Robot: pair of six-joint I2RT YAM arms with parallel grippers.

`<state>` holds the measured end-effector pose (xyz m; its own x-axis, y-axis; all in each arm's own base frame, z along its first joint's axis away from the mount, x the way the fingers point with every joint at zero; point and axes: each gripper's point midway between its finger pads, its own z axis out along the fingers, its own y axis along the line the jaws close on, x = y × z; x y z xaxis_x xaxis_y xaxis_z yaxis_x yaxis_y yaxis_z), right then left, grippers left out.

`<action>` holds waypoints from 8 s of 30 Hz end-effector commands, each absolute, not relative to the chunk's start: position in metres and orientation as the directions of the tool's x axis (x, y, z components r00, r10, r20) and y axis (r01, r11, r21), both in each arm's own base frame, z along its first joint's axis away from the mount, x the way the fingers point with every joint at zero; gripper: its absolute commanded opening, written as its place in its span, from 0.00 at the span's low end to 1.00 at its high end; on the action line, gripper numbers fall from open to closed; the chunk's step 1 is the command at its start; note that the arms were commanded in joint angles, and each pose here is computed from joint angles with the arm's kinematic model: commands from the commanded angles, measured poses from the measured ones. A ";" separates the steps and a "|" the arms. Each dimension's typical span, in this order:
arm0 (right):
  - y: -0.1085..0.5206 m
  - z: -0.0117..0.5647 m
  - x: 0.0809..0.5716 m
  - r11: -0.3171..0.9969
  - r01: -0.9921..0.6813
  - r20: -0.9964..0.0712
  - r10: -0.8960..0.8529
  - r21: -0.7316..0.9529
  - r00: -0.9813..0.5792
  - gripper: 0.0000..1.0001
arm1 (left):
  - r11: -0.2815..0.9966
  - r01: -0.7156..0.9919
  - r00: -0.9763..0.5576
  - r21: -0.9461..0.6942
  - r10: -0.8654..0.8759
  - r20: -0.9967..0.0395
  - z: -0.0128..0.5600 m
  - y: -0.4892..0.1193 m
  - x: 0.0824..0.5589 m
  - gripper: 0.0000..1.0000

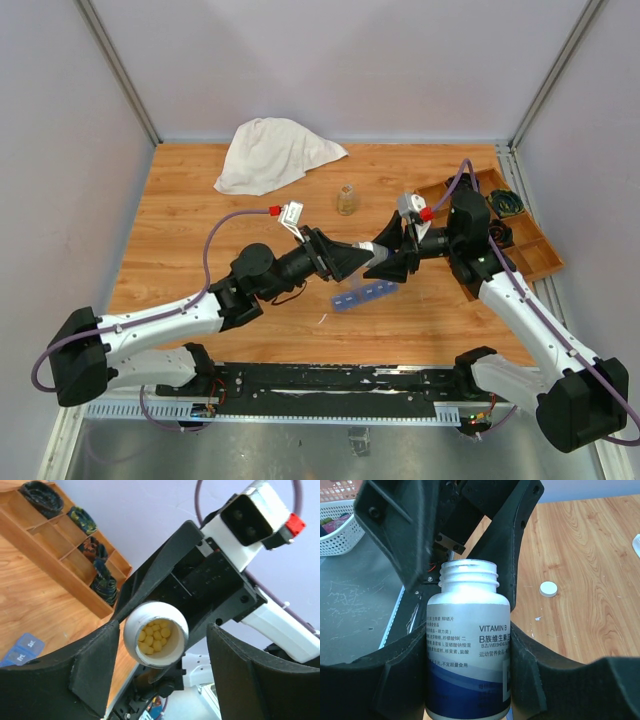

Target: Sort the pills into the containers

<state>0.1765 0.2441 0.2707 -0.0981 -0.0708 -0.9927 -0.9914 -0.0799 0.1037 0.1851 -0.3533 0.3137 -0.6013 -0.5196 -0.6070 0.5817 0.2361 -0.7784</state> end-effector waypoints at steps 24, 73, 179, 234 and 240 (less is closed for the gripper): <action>0.236 0.249 0.189 -0.002 -0.998 -0.983 -0.171 -0.062 0.062 0.35 | 0.424 0.521 -0.628 -0.740 -0.396 -0.670 0.298 -0.376 0.198 0.00; 0.185 0.513 0.188 0.123 -0.987 -0.834 0.531 -0.102 0.152 0.01 | 0.623 0.724 -0.024 -0.297 -0.408 -0.913 0.268 -0.238 0.179 0.99; 0.191 0.045 0.227 -0.267 -0.959 -0.510 -0.814 -0.095 0.277 0.01 | 0.948 0.287 0.037 -0.140 -0.157 -0.987 0.154 -0.183 0.276 0.99; 0.193 0.050 0.230 -0.270 -0.956 -0.366 -0.883 -0.117 0.294 0.01 | 0.950 0.285 0.029 -0.130 -0.144 -0.989 0.152 -0.185 0.279 0.99; 0.193 0.049 0.229 -0.274 -0.955 -0.354 -0.886 -0.116 0.298 0.00 | 0.950 0.285 0.029 -0.132 -0.146 -0.989 0.153 -0.185 0.278 0.99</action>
